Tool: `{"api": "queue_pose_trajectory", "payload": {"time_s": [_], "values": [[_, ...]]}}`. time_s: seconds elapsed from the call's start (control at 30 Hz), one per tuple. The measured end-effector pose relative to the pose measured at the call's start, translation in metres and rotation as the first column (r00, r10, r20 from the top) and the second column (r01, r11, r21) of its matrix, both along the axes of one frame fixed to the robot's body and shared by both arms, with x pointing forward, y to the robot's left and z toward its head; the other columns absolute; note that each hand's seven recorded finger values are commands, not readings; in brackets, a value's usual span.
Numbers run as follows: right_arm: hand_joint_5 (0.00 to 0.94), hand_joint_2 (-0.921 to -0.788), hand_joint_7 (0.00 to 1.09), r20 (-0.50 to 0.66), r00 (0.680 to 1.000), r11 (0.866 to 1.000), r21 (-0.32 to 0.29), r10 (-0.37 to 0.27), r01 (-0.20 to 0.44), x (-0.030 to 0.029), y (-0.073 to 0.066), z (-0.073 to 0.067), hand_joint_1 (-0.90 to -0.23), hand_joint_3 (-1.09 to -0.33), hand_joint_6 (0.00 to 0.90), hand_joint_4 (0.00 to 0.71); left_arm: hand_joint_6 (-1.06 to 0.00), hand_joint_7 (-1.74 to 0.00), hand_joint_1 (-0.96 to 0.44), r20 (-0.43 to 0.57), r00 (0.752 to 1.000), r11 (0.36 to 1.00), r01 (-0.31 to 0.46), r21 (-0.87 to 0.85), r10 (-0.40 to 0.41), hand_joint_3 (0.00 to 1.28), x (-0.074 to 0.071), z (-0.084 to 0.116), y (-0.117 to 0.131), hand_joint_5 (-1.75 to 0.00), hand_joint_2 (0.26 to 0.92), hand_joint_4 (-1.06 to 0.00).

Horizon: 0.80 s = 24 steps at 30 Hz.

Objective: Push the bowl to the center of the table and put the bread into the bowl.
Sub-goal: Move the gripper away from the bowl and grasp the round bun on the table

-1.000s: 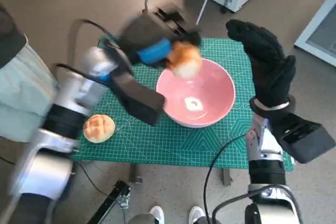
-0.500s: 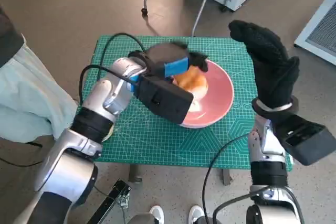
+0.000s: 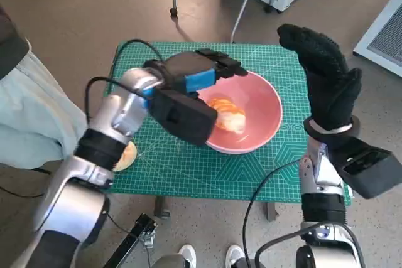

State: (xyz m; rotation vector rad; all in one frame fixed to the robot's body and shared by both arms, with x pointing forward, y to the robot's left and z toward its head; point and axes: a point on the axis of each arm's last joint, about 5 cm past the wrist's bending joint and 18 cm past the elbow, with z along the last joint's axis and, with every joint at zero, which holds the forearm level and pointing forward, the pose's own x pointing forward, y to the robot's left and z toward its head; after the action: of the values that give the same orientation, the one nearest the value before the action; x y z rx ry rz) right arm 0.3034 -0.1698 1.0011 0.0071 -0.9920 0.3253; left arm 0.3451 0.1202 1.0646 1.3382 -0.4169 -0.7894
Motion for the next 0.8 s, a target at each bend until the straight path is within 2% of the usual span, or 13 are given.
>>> {"api": "queue_pose_trajectory", "payload": {"time_s": [0.23,0.43,0.63,0.8], "values": [[0.01,-0.921,0.84,-0.004,1.0,1.0,0.007,0.009,-0.009,-0.0001,0.004,-0.001,-0.678,-0.703,0.115,0.378,-0.25,-0.29,-0.14,0.055,0.998,0.998,0.022,-0.057,-0.019,0.0,-0.014,0.019,0.032,0.0,0.823,-0.12],[0.009,-0.921,0.85,-0.008,1.0,1.0,0.012,0.012,-0.012,-0.0004,0.004,-0.002,-0.677,-0.703,0.112,0.377,-0.33,-0.2,-0.13,0.079,0.997,0.996,0.017,-0.087,-0.01,0.0,-0.038,0.03,0.077,-0.01,0.819,-0.15],[0.007,-0.921,0.85,-0.008,1.0,1.0,0.014,0.013,-0.013,-0.0006,0.004,-0.003,-0.672,-0.702,0.11,0.373,-0.35,-0.14,-0.14,0.046,0.997,0.997,-0.063,-0.045,0.065,0.0,-0.061,0.028,0.122,0.0,0.818,-0.16],[0.005,-0.921,0.85,-0.006,1.0,1.0,0.014,0.019,-0.019,-0.0007,0.004,-0.003,-0.672,-0.701,0.107,0.369,-0.36,-0.11,-0.14,-0.013,0.992,0.992,-0.128,0.019,0.129,0.0,-0.079,0.021,0.146,0.0,0.819,-0.17]]}}
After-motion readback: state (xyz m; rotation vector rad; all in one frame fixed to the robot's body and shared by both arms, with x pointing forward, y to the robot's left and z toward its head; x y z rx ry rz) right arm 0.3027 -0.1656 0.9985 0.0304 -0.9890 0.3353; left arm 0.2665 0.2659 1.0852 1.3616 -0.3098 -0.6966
